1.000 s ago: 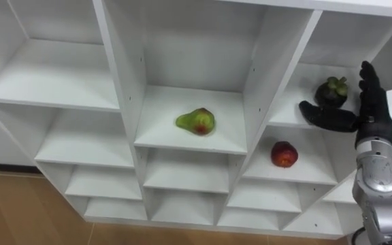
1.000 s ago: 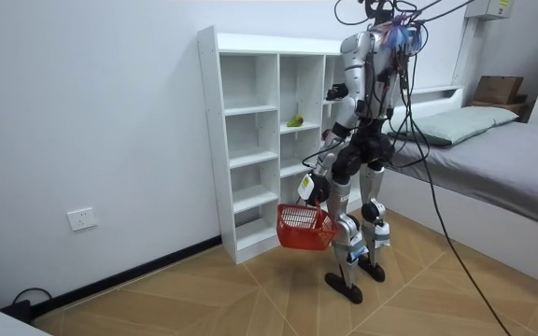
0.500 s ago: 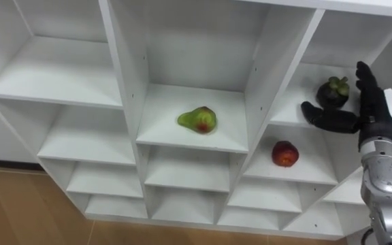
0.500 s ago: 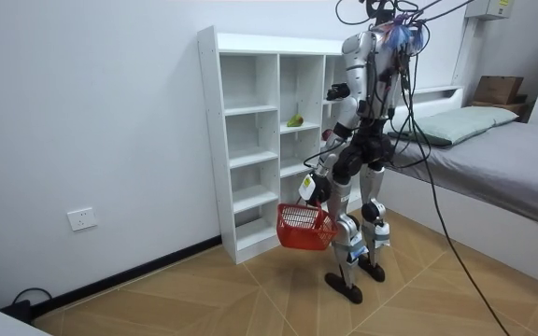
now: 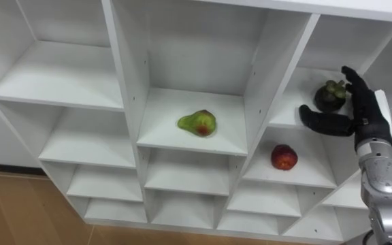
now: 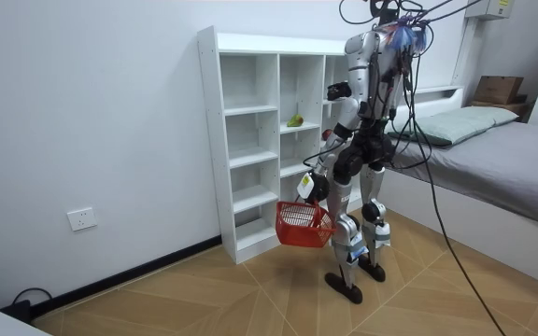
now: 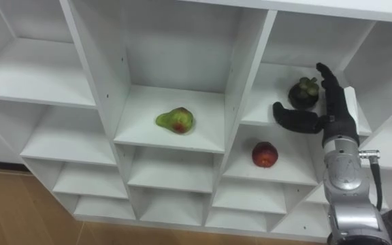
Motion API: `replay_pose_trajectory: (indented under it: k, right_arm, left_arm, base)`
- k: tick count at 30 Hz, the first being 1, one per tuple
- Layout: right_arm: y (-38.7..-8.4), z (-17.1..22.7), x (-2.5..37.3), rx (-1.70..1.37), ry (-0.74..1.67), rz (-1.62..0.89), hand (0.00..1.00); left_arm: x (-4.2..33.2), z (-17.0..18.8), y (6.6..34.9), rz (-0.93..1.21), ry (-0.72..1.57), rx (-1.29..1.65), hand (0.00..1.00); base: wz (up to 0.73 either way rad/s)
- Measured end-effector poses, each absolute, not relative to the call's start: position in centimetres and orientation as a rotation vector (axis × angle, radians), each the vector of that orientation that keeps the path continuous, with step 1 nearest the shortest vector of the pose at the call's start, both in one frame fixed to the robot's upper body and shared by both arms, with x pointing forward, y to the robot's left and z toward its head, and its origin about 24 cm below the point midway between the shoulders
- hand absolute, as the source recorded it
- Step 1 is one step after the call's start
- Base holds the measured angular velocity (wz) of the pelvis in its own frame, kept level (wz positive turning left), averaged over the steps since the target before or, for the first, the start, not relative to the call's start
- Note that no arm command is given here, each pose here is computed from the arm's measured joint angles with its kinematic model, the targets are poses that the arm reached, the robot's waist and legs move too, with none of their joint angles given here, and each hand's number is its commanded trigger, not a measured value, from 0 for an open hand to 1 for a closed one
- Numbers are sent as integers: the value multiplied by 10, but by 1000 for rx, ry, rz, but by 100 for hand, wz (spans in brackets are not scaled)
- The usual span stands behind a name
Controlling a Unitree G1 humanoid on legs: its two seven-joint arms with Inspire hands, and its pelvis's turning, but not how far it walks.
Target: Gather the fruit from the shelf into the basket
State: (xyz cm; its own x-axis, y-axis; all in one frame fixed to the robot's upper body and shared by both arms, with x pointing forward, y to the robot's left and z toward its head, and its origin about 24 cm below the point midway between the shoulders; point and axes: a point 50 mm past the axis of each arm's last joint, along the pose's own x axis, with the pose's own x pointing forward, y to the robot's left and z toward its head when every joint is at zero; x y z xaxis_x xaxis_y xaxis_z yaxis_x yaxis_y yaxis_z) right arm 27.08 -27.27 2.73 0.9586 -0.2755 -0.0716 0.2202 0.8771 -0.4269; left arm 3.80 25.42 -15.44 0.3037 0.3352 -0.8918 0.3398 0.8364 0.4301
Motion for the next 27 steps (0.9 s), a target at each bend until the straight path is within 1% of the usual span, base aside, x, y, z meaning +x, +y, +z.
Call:
replay_pose_trajectory:
  k: [5, 17, 27]
  right_arm:
    - [-278, 29, 270, -450, 133, -268, 100]
    - [-278, 30, 270, -452, 114, -278, 100]
    - [-267, 26, 269, -420, 107, -269, 100]
  left_arm:
    - [38, -155, 253, -12, 1287, 635, 100]
    - [43, -155, 252, -25, 1271, 658, 100]
    - [40, -155, 251, -33, 1277, 661, 100]
  base:
    - [0]
    - [0]
    - [0]
